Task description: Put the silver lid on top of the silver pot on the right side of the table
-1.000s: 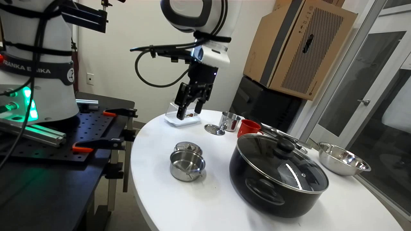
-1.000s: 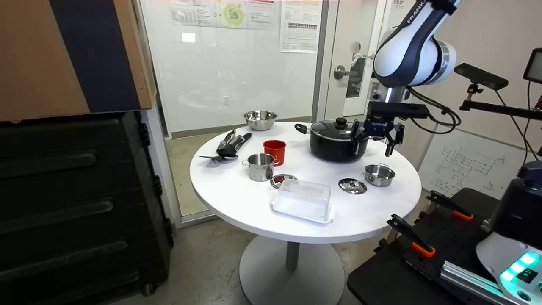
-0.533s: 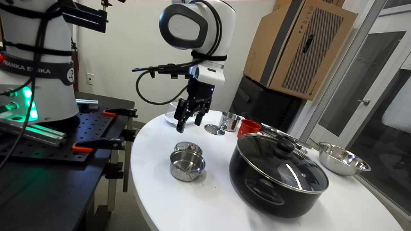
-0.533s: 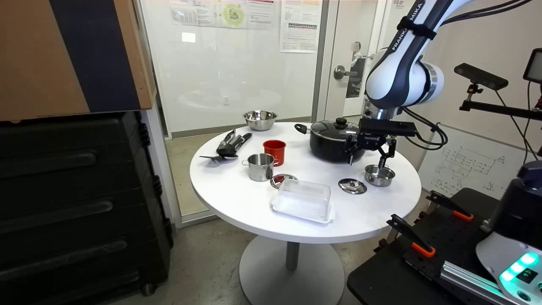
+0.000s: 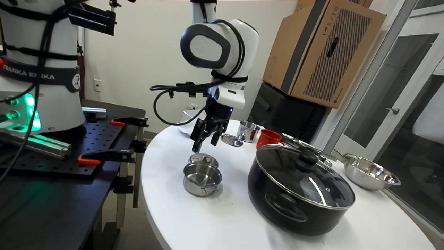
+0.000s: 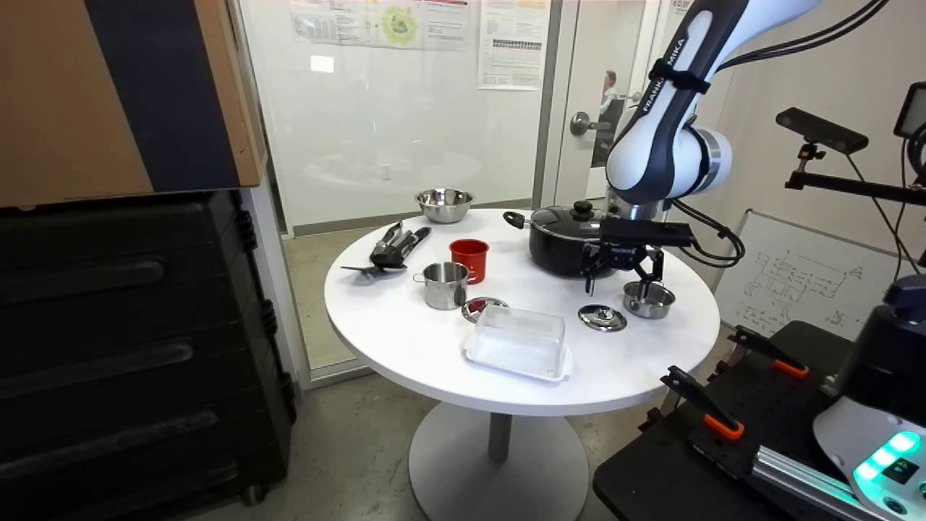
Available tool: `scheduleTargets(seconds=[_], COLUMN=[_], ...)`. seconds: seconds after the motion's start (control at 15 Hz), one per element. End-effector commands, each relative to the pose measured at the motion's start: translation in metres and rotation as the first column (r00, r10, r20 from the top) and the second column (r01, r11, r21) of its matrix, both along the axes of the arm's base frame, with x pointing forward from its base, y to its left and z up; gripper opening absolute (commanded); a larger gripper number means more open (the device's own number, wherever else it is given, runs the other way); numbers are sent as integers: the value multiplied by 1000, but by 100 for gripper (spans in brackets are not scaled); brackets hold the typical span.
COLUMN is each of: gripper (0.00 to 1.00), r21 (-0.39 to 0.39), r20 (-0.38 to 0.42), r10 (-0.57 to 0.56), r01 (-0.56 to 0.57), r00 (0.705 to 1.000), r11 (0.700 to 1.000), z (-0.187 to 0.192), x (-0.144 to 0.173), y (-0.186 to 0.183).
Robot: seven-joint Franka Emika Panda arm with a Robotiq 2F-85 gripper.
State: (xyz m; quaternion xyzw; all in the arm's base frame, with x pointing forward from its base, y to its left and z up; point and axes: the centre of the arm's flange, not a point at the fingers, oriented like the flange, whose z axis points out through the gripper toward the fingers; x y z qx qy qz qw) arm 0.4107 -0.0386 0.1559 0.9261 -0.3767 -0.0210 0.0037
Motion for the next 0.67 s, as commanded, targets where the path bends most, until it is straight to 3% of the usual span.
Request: scheduleTargets(seconds=[0.0, 0.6], gripper=[100, 100], r21=[0, 8], r20=[-1, 1], r10=[0, 1], r01=[0, -1], r00=[1000, 1000], r11=[1000, 1000], z=[-1, -24], x=[1, 1], y=[0, 3])
